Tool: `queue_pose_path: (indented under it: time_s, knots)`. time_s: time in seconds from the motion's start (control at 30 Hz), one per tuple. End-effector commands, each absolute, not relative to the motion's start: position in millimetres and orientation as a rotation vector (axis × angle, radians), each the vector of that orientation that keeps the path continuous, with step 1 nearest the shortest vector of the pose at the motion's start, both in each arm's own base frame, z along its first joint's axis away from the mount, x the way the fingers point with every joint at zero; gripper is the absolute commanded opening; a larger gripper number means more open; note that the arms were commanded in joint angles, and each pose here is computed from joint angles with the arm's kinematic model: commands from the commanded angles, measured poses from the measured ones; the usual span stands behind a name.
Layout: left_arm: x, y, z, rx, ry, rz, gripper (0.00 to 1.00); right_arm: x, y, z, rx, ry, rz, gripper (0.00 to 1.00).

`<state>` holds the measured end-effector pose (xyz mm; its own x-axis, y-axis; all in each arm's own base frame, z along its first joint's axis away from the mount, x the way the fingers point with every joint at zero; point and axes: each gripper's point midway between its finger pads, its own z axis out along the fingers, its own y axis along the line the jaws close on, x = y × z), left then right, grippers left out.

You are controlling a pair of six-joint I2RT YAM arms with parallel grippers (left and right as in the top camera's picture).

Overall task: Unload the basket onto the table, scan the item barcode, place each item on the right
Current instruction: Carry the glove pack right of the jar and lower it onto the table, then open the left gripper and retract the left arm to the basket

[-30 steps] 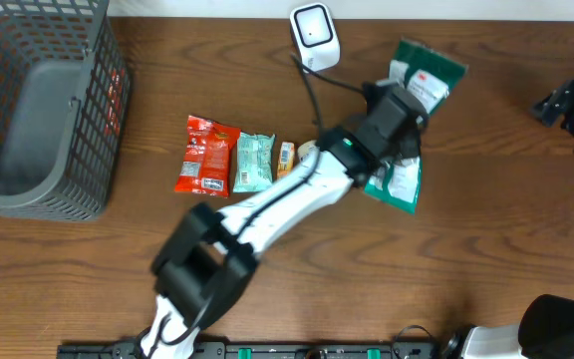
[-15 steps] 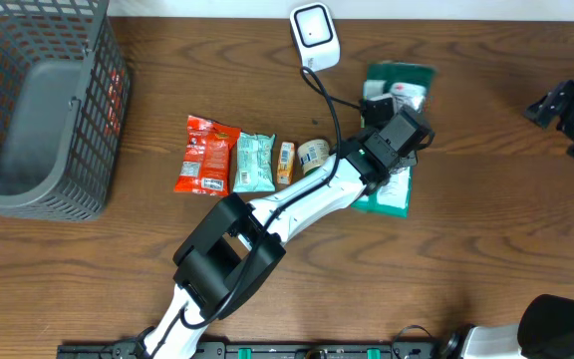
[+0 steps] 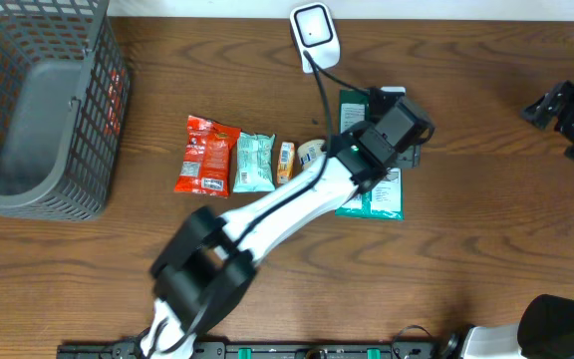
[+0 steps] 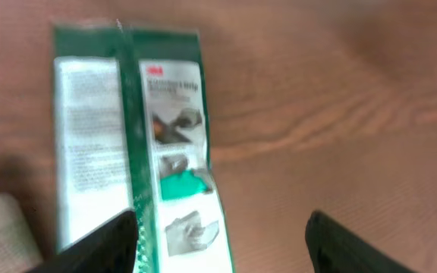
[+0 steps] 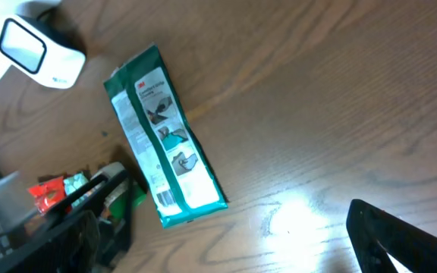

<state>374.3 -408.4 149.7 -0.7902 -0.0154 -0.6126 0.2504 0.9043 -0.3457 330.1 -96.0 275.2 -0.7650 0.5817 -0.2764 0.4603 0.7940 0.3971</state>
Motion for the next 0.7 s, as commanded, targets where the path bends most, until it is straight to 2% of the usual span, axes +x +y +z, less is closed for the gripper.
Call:
queue_pose_path:
  time_s: [0.0, 0.1, 0.3, 0.67]
  knots:
    - [363.7, -383.6, 222.7, 0.429, 2.304, -0.472, 0.71, 329.1, -84.8, 269.3, 0.713, 2.643, 0.45, 0.99]
    - [348.8, -337.0, 234.3, 0.454, 2.379, -0.354, 0.7, 329.9, -67.4, 264.5, 0.657, 2.684, 0.47, 0.99]
    - [344.2, -253.7, 266.7, 0.317, 2.441, -0.263, 0.71, 333.4, -26.3, 255.6, 0.462, 2.765, 0.492, 0.99]
    - [344.8, -70.8, 355.0, -0.163, 2.267, -0.134, 0.72, 334.8, 42.7, 238.6, 0.164, 2.847, 0.501, 0.99]
